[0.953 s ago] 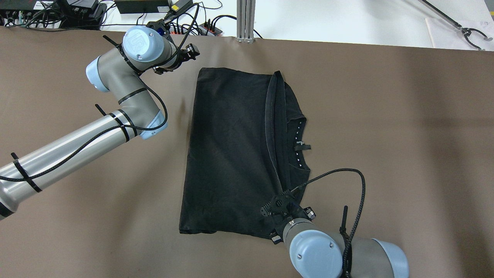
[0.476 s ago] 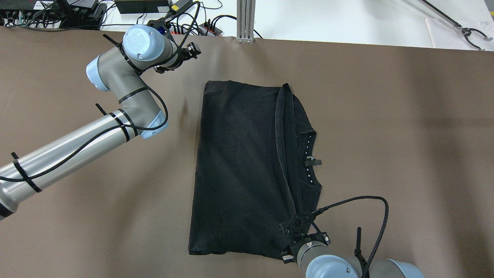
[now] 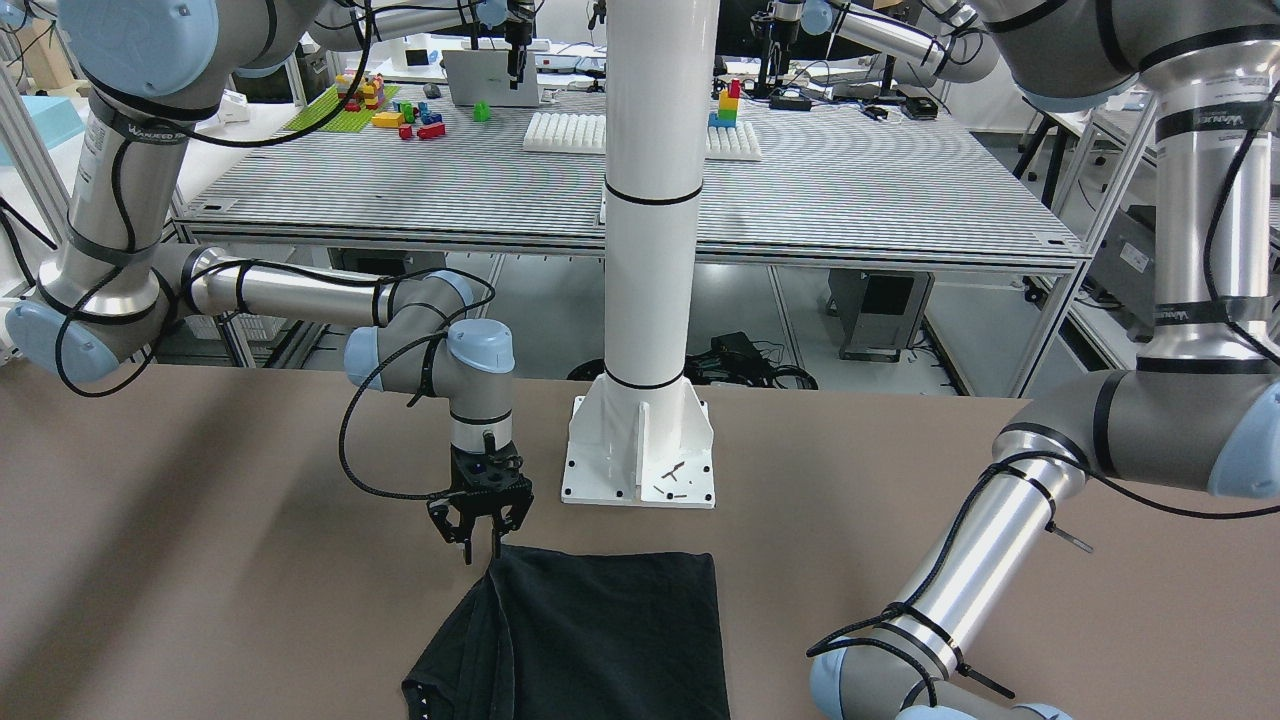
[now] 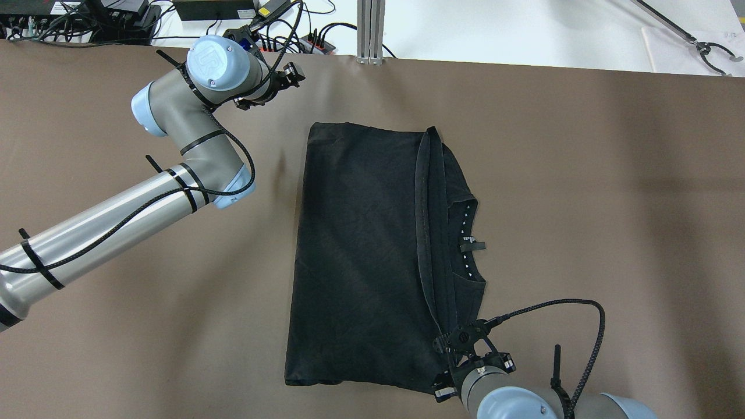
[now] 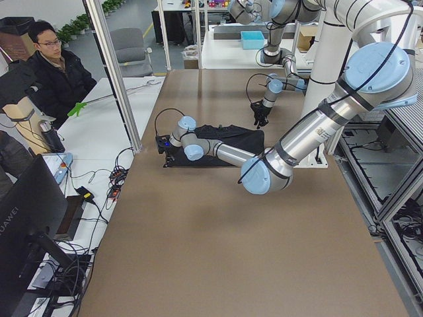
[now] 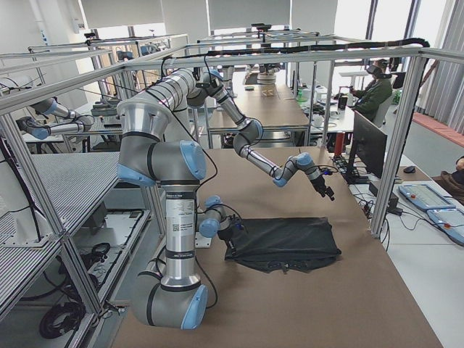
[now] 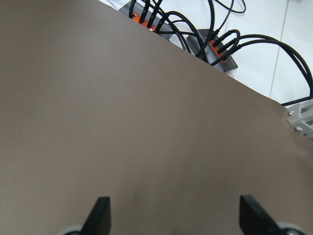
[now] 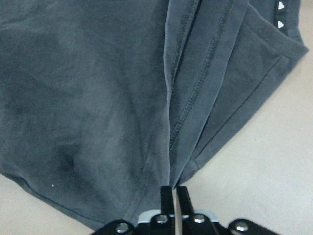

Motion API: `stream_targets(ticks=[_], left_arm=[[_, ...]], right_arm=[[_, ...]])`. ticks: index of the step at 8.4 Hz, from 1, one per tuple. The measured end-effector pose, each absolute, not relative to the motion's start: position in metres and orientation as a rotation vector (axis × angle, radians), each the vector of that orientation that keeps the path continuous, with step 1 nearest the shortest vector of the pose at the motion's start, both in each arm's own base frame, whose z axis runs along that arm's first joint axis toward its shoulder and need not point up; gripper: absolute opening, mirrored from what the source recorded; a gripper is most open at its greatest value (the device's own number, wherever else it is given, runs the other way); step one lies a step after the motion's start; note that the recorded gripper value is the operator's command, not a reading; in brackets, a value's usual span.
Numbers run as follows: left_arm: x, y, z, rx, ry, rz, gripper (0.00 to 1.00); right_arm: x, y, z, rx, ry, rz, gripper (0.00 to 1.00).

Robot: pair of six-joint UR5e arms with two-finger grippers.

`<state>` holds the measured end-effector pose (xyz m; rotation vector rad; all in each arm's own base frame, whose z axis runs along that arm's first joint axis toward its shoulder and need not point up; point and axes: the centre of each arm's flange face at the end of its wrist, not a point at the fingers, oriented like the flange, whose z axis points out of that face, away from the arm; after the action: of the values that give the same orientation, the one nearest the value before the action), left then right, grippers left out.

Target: Fold clothes

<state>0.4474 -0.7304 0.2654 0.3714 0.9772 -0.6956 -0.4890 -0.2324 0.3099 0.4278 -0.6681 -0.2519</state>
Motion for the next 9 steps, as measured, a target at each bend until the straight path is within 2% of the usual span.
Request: stream_targets(ticks=[5, 9], left_arm=[[0.446, -0.730, 0.262, 0.367, 0.985, -0.692, 0.93], [0.445, -0.728, 0.260, 0.368, 0.993, -0.696, 0.93]], right_arm=[[-0.514, -0.321, 0.290, 0.490, -0.613, -0.198, 0.94], [-0.522, -0.342, 0.304, 0.490, -0.573, -0.201, 0.94]])
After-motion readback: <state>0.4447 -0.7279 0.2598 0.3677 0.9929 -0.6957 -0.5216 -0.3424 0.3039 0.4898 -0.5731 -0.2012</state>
